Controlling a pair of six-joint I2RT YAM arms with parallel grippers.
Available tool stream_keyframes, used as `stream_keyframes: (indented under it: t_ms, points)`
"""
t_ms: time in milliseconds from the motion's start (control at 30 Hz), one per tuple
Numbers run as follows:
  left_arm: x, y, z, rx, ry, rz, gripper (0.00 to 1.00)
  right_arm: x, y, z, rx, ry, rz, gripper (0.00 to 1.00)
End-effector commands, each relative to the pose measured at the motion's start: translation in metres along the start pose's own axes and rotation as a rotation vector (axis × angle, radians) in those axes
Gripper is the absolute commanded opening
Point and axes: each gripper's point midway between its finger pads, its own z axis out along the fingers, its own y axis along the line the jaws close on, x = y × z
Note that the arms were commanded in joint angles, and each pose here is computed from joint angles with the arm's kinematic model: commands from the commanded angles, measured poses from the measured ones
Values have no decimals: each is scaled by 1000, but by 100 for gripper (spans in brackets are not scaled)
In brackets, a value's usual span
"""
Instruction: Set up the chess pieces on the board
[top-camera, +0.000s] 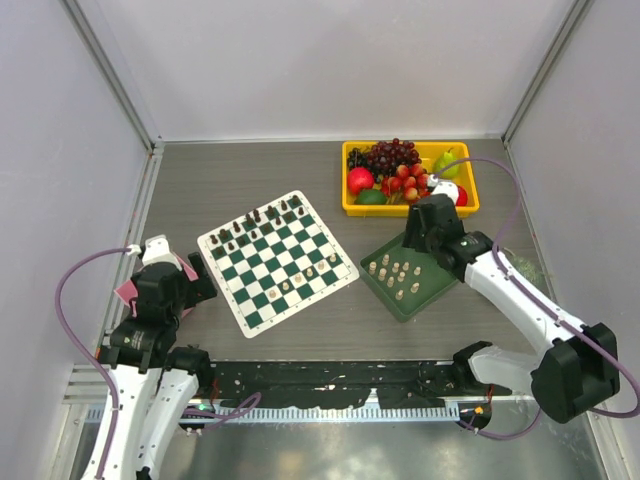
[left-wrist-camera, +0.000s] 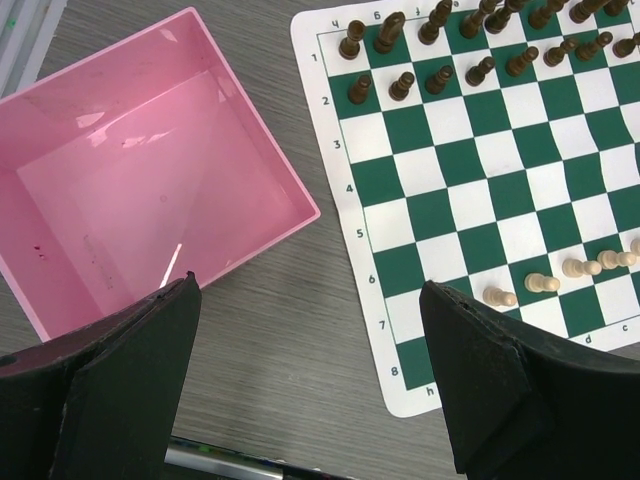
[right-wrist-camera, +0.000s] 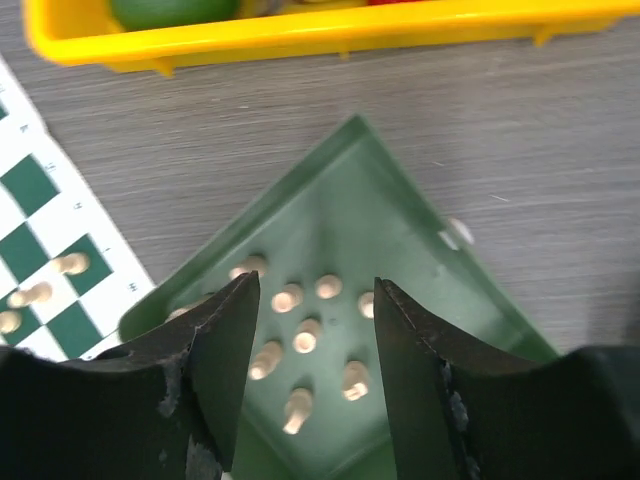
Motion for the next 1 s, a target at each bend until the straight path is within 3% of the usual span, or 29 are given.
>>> stream_keyframes:
  t_ms: [0,333,967]
  points:
    - [-6,-7,2,29,-12,-22,99,4,-27,11,29,24,30,54]
    - [-4,-10,3,41,0,-18,99,42,-60,35,89,150,40,46]
    - [-4,-13,3,58,1,-18,99,74,-46,50,-14,292,-2,40]
